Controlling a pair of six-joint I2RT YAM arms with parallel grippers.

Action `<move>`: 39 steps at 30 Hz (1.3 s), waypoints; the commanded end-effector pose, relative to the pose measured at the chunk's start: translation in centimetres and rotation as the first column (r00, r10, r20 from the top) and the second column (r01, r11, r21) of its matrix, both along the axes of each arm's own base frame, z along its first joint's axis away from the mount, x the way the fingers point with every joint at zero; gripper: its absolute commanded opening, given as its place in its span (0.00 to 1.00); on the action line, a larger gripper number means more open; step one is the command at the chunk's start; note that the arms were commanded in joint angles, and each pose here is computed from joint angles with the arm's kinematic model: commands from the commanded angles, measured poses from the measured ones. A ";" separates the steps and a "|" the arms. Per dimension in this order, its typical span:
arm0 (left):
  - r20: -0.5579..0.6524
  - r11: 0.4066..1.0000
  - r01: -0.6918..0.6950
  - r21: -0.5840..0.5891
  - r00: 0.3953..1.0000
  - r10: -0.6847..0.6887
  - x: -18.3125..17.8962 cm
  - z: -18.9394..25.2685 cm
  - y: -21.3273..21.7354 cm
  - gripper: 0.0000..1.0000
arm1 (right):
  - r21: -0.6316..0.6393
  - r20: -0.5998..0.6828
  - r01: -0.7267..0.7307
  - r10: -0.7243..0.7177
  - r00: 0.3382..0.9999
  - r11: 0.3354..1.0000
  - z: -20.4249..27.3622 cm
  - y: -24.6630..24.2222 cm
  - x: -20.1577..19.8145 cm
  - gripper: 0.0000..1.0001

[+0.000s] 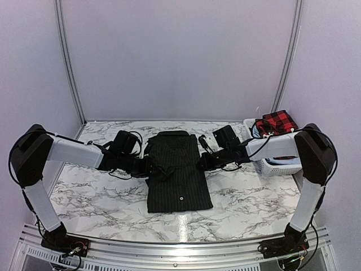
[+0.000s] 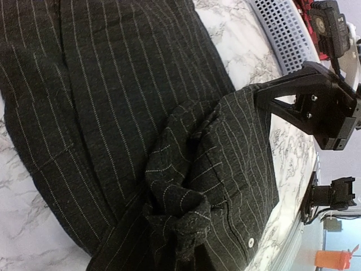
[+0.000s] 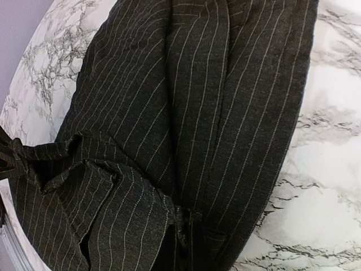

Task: Fold and stack the long sleeve shirts
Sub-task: Smooth out the 2/3-rectangle-folded shirt at the center of the board.

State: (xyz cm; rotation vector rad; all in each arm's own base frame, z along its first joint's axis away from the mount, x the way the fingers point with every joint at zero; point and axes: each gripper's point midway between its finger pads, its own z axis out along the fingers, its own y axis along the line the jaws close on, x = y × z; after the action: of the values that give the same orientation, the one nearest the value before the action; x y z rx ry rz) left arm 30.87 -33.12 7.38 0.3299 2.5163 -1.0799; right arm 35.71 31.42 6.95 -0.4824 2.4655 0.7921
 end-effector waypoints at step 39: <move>0.189 0.943 -0.279 0.182 0.951 0.245 4.3 2.5 5.3 0.25 | -0.164 0.209 0.073 -0.037 0.977 0.984 5.1 2.5 1.7 0.38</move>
State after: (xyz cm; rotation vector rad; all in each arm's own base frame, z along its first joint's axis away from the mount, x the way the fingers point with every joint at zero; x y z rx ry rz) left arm 36.15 -27.79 9.60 0.0866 2.4156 -0.7109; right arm 37.66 32.36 13.53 -0.4714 2.3198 0.5037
